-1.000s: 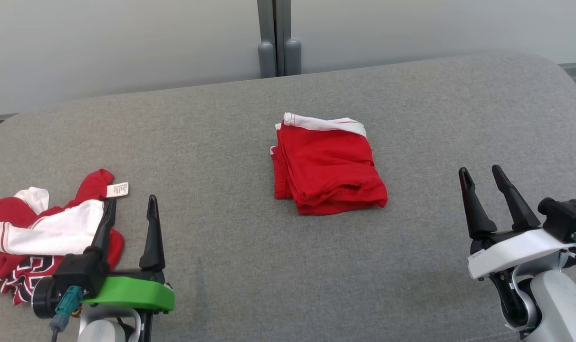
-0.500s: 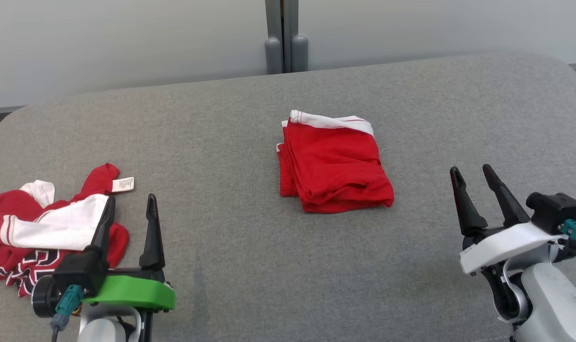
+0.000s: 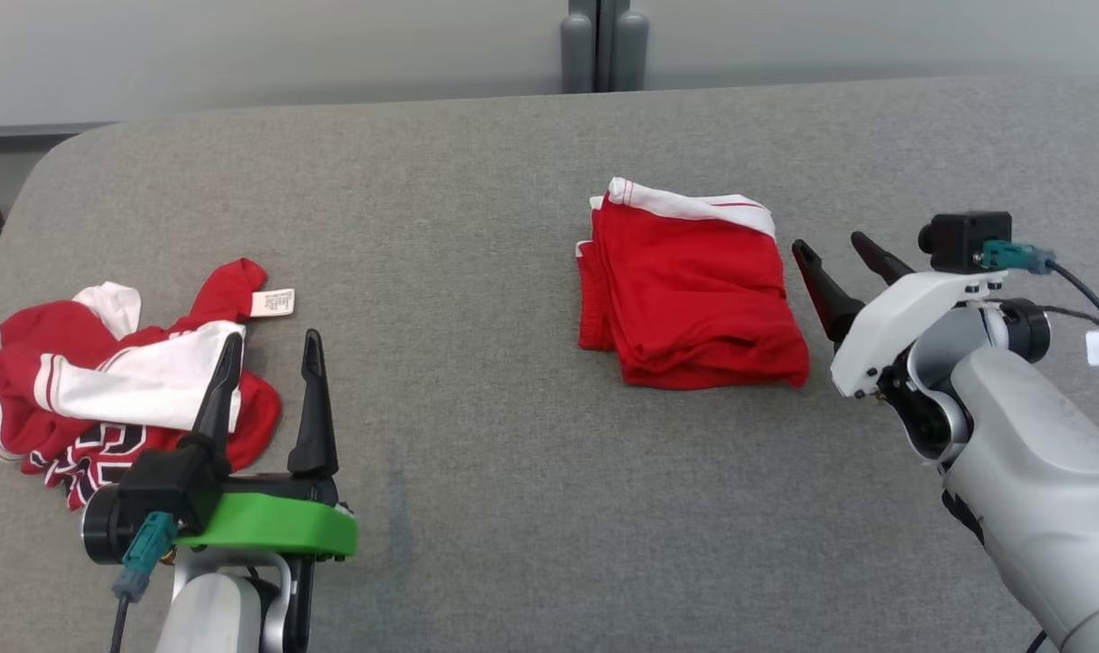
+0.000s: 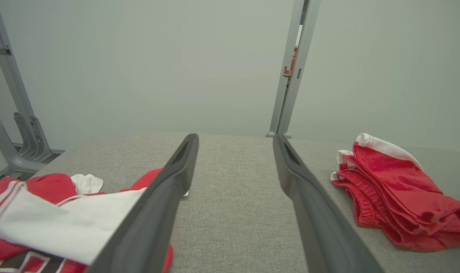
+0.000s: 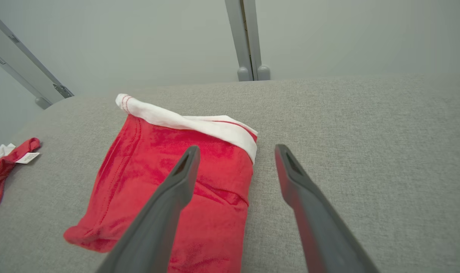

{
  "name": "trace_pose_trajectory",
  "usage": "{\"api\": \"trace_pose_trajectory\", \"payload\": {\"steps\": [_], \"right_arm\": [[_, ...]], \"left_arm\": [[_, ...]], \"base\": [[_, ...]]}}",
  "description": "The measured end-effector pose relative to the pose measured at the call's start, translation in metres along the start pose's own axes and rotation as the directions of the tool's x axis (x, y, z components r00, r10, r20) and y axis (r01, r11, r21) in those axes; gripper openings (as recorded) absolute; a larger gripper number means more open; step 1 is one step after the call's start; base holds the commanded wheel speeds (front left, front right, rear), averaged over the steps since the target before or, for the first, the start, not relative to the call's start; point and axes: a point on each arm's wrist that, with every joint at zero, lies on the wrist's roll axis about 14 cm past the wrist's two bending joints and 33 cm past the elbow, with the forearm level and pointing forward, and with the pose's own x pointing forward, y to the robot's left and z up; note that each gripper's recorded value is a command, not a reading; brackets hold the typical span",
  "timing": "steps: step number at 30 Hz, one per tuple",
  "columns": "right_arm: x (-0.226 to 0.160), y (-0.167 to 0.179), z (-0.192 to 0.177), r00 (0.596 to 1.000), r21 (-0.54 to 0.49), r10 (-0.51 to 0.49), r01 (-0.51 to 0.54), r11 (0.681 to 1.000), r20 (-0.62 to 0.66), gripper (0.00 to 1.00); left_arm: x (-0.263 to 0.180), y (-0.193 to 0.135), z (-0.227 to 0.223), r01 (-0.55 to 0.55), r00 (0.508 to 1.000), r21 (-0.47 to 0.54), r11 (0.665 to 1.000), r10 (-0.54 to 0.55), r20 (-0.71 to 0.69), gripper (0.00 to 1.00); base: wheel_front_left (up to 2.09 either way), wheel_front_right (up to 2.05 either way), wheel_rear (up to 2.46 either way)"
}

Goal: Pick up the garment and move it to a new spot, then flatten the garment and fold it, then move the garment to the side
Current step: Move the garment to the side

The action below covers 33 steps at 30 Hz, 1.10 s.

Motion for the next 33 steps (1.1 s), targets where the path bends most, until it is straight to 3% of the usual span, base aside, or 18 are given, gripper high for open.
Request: {"api": "trace_pose_trajectory", "payload": {"steps": [8,17,22,23,24,33], "right_arm": [[0.038,-0.005,-0.015,0.988,-0.006,-0.013,0.012,1.000,-0.155,1.00],[0.055,-0.008,-0.076,0.913,0.078,-0.009,0.045,0.996,-0.407,1.00],[0.063,0.007,-0.092,0.886,0.113,0.040,0.015,0.993,-0.462,1.00],[0.064,0.009,-0.092,0.887,0.116,0.044,0.011,0.993,-0.460,0.75],[0.065,0.010,-0.090,0.891,0.121,0.048,0.008,0.993,-0.451,0.00],[0.057,0.007,-0.064,0.939,0.132,0.036,0.009,0.991,-0.341,0.00]], "left_arm": [[-0.004,0.017,0.003,-0.055,0.998,0.011,0.998,0.055,0.004,1.00],[-0.009,0.039,-0.004,-0.125,0.992,0.031,0.992,0.126,-0.021,1.00],[-0.012,0.047,-0.009,-0.149,0.988,0.042,0.988,0.151,-0.035,1.00],[-0.012,0.048,-0.009,-0.151,0.987,0.043,0.988,0.153,-0.038,1.00],[-0.013,0.048,-0.010,-0.153,0.987,0.043,0.987,0.154,-0.039,1.00],[-0.008,0.035,-0.004,-0.109,0.994,0.034,0.994,0.109,-0.019,1.00]], "base": [[0.00,0.00,0.00],[0.00,0.00,0.00],[0.00,0.00,0.00],[0.00,0.00,0.00],[0.00,0.00,0.00],[0.00,0.00,0.00]]}}
